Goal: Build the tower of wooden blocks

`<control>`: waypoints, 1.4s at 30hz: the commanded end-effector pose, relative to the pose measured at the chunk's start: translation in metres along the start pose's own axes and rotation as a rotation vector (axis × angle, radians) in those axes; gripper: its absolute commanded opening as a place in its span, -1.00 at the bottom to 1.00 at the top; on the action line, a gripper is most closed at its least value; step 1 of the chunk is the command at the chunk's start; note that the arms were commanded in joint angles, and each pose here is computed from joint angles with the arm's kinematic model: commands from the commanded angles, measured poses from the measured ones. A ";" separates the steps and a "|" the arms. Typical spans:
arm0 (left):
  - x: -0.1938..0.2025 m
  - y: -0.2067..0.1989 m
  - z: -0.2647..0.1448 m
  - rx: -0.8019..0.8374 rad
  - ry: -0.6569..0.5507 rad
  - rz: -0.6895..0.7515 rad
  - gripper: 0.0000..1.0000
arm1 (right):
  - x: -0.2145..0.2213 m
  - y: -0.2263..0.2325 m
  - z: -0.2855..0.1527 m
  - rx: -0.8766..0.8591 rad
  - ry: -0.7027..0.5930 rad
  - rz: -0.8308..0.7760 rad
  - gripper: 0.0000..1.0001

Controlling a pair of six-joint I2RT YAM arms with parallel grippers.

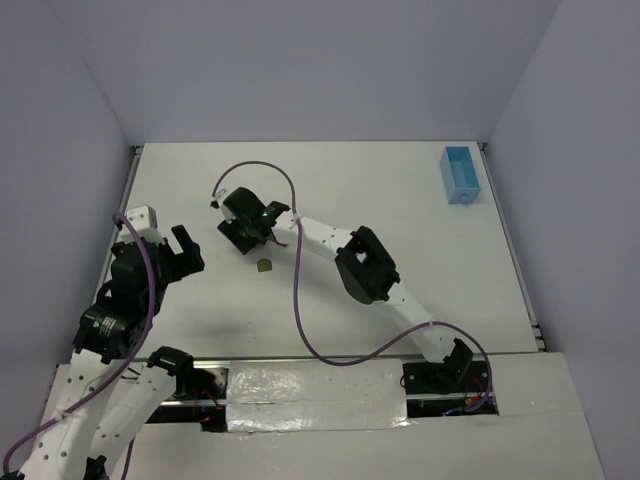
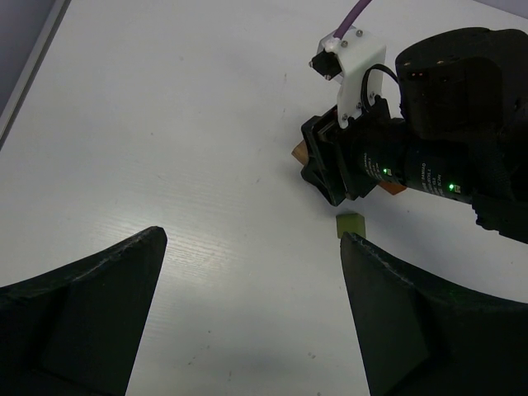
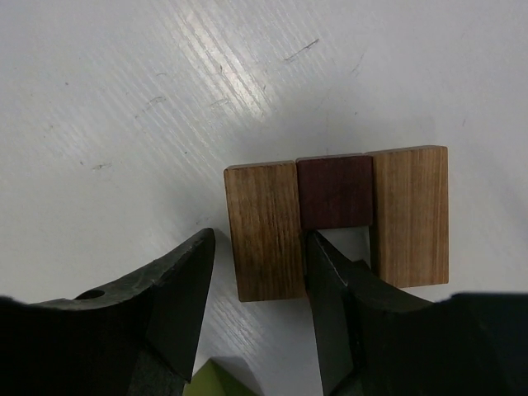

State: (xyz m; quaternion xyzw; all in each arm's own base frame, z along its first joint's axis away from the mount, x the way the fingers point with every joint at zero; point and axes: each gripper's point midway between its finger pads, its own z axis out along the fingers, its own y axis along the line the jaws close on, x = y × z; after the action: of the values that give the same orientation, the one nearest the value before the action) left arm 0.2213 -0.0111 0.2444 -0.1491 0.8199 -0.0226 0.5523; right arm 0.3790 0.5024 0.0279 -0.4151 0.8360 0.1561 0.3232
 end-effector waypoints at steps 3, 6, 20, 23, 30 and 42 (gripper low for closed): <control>-0.011 -0.005 -0.002 0.028 -0.042 0.001 0.99 | -0.006 0.012 -0.001 -0.011 -0.015 -0.037 0.00; -0.011 -0.005 -0.001 0.029 -0.040 0.002 0.99 | -0.010 0.021 -0.007 -0.016 -0.030 -0.048 -0.16; -0.011 -0.005 -0.002 0.030 -0.043 0.001 0.99 | -0.058 -0.025 -0.178 -0.004 -0.343 0.207 -0.44; -0.010 -0.007 -0.003 0.044 -0.043 0.002 0.99 | -0.003 -0.082 -0.201 0.072 -0.305 0.295 -0.46; -0.009 -0.011 -0.003 0.059 -0.037 0.007 0.99 | 0.158 -0.209 -0.235 0.447 -0.053 0.594 -0.48; -0.009 -0.011 -0.003 0.063 -0.037 0.009 0.99 | 0.230 -0.224 -0.215 0.500 0.120 0.685 -0.37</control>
State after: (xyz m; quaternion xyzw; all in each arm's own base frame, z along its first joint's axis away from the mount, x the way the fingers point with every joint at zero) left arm 0.2196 -0.0167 0.2464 -0.1400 0.8191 -0.0374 0.5550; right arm 0.3516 0.1125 0.0279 -0.0430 0.9597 0.0233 0.2769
